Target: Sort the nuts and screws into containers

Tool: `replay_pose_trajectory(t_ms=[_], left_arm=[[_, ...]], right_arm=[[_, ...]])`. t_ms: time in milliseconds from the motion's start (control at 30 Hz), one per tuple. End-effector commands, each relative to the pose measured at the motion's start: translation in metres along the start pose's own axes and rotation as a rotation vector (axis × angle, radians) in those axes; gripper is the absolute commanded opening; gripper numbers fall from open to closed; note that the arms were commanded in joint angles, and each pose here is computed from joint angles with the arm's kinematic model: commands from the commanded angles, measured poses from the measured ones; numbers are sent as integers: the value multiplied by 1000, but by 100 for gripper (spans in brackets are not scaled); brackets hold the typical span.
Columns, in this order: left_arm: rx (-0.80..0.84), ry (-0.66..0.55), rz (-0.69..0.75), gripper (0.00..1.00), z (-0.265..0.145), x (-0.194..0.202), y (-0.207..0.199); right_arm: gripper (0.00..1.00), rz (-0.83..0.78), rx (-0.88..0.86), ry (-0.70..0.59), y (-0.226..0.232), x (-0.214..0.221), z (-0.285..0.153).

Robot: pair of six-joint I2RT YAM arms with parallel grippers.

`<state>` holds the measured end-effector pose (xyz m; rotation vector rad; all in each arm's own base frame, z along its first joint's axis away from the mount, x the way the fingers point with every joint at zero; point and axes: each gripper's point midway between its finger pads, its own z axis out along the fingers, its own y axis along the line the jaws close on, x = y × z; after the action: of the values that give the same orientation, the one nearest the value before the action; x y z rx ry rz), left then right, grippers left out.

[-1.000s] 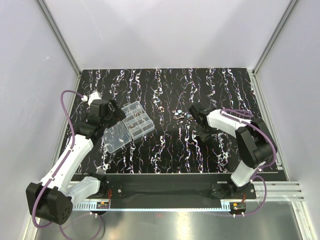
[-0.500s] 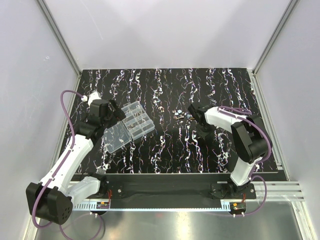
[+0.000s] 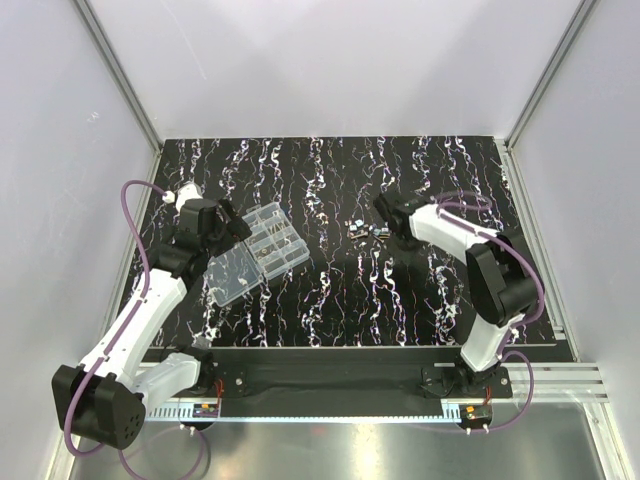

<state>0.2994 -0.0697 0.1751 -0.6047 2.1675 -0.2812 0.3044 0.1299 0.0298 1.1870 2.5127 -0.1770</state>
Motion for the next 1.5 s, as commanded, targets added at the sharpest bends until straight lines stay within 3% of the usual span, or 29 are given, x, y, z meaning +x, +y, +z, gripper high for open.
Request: replay_pose_trajectory(t_ms=[0, 167, 300, 433, 600, 700, 833, 1000, 1467], left_arm=[[5, -43, 8, 99, 0, -10, -3], [-5, -45, 7, 99, 1, -11, -1], [-6, -46, 7, 99, 0, -11, -1], [-9, -48, 8, 99, 0, -11, -1], [-16, -58, 0, 99, -2, -13, 1], [-14, -58, 0, 99, -1, -14, 1], [-23, -60, 3, 99, -1, -13, 2], [-14, -56, 2, 99, -2, -13, 1], [-8, -51, 4, 99, -1, -12, 0]], right_arm=[[0, -149, -217, -69, 48, -33, -50], [0, -302, -536, -105, 108, -46, -106], [0, -509, -817, -89, 175, -16, -154], [0, -759, -910, -95, 227, 56, -166], [0, -857, -1051, -94, 265, 100, -188], [0, -896, -1074, -44, 272, 120, -181], [0, -892, -981, 10, 269, 138, -151], [0, -799, -848, -21, 267, 129, -124], [0, -768, -781, 12, 264, 144, -98]])
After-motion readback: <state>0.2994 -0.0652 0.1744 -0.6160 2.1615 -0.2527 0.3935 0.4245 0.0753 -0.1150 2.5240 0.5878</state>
